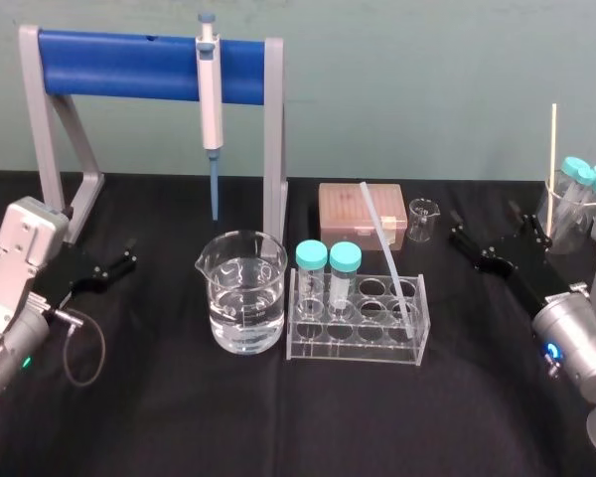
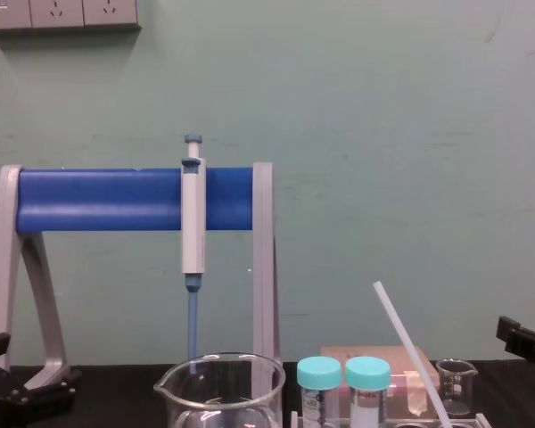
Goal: Pick up the stirring rod with one hand, then place it down.
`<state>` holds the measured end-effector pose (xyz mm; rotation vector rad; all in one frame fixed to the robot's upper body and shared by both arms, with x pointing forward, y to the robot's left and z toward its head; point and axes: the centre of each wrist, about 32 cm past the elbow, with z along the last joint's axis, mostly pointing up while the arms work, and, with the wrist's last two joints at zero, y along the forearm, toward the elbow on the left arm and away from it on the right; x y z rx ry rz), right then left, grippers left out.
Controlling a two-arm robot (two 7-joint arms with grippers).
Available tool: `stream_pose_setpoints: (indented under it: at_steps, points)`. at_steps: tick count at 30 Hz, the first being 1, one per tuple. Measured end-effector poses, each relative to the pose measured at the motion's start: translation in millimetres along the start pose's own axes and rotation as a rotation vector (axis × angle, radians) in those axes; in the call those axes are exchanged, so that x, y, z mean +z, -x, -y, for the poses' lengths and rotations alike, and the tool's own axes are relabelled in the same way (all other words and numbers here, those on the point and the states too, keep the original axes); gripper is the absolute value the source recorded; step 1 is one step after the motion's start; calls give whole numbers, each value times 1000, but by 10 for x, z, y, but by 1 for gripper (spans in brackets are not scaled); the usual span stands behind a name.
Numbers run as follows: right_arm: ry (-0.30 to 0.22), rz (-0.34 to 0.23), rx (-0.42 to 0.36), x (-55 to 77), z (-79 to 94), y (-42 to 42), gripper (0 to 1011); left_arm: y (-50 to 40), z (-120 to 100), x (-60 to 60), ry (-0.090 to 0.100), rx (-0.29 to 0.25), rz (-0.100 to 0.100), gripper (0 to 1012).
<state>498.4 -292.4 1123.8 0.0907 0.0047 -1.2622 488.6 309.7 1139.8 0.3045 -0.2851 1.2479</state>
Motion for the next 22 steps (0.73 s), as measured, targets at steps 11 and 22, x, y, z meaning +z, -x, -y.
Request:
stream_pose_setpoints:
  at_steps: [11, 22]
  points:
    - [-6, 0, 1, 6, 1, 0, 1000, 0, 0, 0, 0, 0, 0, 1000]
    - [-10, 0, 2, 9, 3, 0, 1000, 0, 0, 0, 0, 0, 0, 1000]
